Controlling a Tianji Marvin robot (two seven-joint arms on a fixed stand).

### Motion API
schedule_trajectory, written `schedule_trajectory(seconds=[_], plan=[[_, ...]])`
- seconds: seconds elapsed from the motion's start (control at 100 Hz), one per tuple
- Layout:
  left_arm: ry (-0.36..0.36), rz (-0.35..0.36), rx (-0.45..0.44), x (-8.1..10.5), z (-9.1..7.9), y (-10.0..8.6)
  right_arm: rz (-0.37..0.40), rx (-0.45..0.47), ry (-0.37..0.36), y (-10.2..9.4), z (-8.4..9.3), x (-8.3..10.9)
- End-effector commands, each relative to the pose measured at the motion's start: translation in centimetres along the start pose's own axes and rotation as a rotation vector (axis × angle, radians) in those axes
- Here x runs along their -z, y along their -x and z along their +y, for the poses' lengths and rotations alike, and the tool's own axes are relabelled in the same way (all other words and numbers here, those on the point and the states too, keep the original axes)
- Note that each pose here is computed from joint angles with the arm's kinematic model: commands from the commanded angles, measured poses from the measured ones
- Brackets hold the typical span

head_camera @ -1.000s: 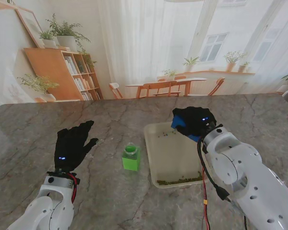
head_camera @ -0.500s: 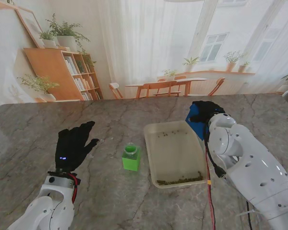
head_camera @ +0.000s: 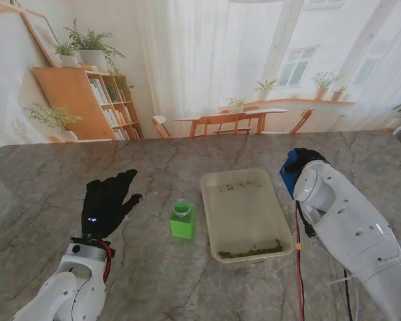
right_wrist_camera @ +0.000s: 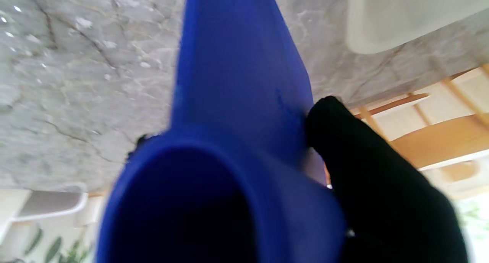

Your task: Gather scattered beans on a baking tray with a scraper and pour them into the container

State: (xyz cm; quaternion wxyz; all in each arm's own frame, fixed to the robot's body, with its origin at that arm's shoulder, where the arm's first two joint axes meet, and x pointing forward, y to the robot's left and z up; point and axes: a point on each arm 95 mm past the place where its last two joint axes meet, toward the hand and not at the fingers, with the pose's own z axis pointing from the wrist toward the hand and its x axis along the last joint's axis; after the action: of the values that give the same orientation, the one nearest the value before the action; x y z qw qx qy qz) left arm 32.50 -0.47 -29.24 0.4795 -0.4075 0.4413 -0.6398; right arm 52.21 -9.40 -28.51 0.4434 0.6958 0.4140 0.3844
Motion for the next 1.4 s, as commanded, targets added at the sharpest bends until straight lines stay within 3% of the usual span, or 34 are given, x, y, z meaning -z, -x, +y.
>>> schedule_trajectory(seconds=[0.0,0.45,0.77,1.01,1.39], plan=[[0.010,0.003,-0.001,0.0,0.2,-0.2,-0.026,-0.010,-0.012,0.4,0.2,-0.5],[0.047,0.010,-0.023,-0.4,0.5,-0.4,-0.168,-0.128,-0.055,1.8,-1.2,-4.5],[0.075,0.017,-0.026,-0.8,0.8,-0.5,-0.240,-0.200,-0.080,2.6,-2.1,-5.6],[0.093,0.026,-0.024,-1.2,1.1,-0.8,-0.262,-0.177,-0.119,3.7,-2.9,-5.9],[0.114,0.038,-0.018,-1.6,1.4,-1.1,-0.266,-0.030,-0.158,5.7,-3.3,-6.2]])
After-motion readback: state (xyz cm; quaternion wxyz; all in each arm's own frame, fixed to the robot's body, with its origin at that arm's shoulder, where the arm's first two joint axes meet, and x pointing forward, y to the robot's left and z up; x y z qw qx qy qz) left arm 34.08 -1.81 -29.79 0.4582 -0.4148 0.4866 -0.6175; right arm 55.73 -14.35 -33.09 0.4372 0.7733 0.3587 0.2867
